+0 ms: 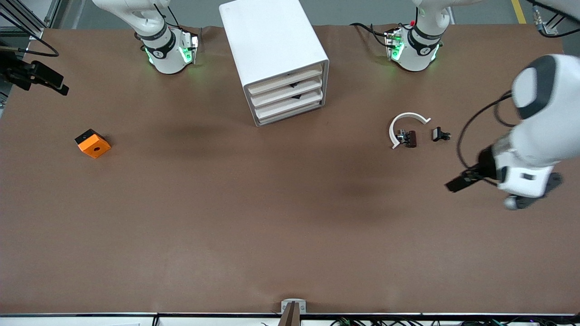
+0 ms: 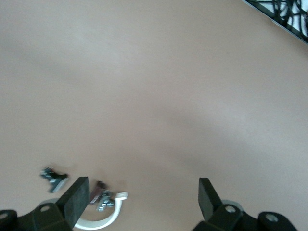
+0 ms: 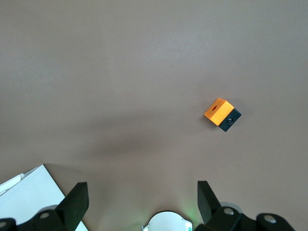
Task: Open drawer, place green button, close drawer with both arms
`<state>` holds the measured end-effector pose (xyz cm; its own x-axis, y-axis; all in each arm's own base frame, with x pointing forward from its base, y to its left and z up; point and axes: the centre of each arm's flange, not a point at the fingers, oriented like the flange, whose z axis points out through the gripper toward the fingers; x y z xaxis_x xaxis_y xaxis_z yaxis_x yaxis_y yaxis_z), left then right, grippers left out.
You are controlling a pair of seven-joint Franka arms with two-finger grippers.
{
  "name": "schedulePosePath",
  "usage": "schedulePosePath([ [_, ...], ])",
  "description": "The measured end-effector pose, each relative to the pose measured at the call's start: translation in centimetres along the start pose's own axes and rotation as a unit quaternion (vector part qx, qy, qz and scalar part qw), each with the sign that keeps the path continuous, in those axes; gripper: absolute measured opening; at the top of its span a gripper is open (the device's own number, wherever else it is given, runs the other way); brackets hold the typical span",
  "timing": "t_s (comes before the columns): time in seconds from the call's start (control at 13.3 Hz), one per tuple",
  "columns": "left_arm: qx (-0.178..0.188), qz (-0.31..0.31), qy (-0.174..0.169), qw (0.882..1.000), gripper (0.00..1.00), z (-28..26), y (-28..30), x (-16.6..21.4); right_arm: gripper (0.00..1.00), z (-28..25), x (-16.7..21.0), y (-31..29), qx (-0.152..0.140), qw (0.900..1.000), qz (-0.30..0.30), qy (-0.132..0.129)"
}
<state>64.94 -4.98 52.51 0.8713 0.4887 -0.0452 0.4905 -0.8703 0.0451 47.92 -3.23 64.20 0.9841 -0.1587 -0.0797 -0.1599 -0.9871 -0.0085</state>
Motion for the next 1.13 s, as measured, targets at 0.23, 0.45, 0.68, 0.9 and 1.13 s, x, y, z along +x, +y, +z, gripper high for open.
schedulePosePath([
  [0.23,0.001,0.027,0.001,1.0,1.0,-3.7,-4.9,2.1,1.0,-0.1,-0.3,0.0,0.001,1.0,0.0,0.004],
  [0.45,0.019,0.095,0.003,0.995,1.0,-7.6,-6.4,0.0,1.0,-0.4,-0.3,0.0,0.002,1.0,0.0,0.01],
  [0.68,0.05,0.152,-0.002,0.987,1.0,-10.3,-8.0,-2.2,1.0,-0.9,-0.4,0.2,0.003,1.0,0.004,0.017],
  [0.9,0.058,0.184,-0.005,0.981,1.0,-11.5,-9.2,-4.2,1.0,-1.2,-0.3,0.4,0.005,1.0,0.01,0.02],
  [1.13,0.077,0.205,-0.009,0.976,1.0,-10.6,-8.3,-9.2,1.0,-1.6,-0.2,0.4,0.005,1.0,0.011,0.026],
])
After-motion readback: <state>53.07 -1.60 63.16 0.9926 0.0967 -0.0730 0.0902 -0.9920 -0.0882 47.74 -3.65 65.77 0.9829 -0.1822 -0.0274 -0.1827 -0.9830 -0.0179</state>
